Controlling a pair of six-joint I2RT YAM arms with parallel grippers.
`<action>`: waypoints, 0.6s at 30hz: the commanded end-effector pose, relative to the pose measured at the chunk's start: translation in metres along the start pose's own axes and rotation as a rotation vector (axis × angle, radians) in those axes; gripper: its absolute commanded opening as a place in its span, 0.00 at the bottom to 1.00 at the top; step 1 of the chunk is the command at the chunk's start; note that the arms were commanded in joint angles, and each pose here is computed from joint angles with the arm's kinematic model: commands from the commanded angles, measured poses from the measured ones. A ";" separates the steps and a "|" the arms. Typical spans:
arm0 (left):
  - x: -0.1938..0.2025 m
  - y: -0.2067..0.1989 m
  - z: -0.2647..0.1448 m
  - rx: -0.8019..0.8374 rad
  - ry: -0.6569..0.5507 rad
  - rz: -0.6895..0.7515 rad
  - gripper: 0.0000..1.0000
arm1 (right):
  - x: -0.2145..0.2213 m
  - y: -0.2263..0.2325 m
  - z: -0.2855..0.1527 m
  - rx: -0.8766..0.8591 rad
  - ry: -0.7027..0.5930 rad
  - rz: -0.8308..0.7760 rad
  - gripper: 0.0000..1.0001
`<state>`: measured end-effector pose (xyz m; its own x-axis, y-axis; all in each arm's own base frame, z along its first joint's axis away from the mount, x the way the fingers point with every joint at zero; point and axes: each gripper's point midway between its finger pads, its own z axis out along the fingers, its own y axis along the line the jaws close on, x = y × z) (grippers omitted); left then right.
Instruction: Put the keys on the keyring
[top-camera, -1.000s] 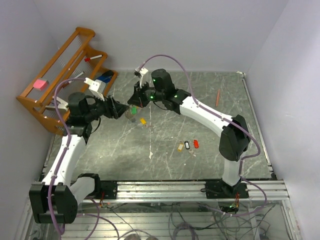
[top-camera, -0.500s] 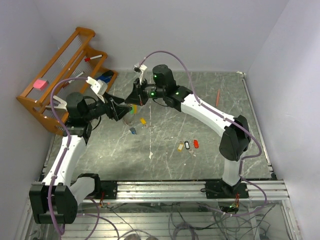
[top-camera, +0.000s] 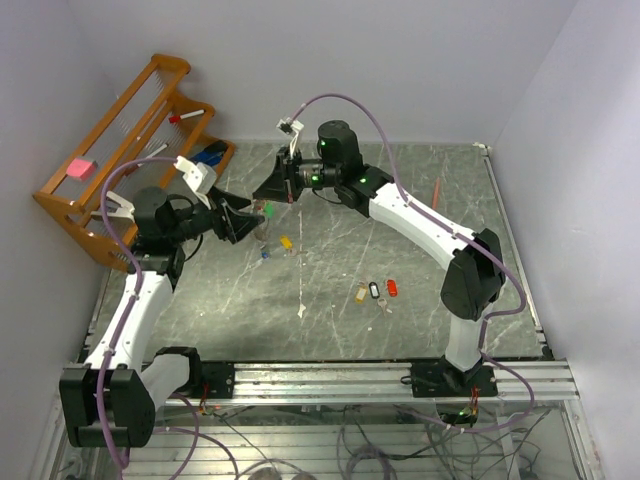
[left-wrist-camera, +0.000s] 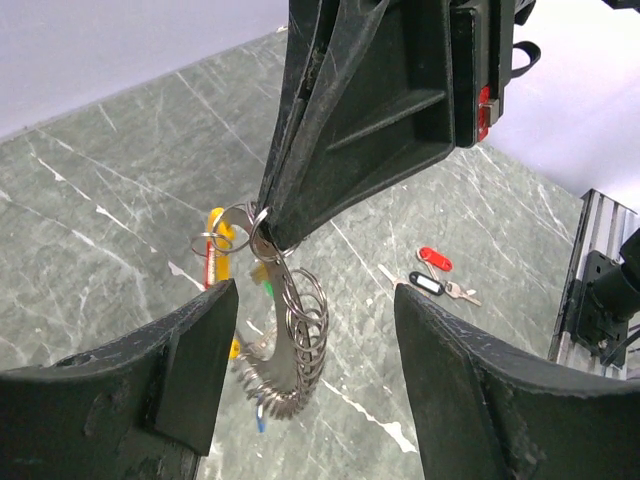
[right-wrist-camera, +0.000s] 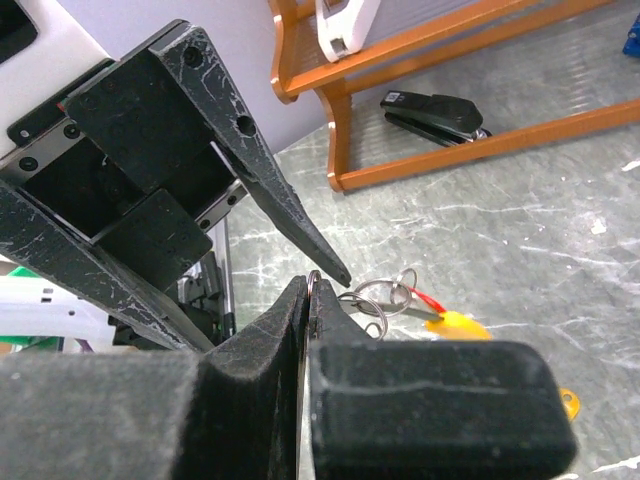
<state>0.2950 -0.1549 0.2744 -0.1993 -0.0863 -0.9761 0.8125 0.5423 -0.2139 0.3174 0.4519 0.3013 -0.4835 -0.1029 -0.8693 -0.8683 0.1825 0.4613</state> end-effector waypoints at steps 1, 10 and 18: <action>-0.013 -0.002 0.003 0.031 -0.058 0.038 0.74 | -0.035 0.029 -0.013 -0.059 -0.075 -0.063 0.00; -0.011 -0.007 0.005 0.081 -0.068 0.078 0.65 | -0.030 0.032 -0.013 -0.085 -0.068 -0.055 0.00; -0.006 -0.008 0.003 0.086 -0.050 0.095 0.59 | -0.031 0.038 -0.018 -0.133 -0.054 -0.062 0.00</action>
<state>0.2953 -0.1601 0.2794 -0.1417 -0.1051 -0.9843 0.8491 0.4983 -0.1754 0.3066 0.4519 0.3128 -0.4872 -0.0986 -0.8677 -0.8720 0.1093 0.4771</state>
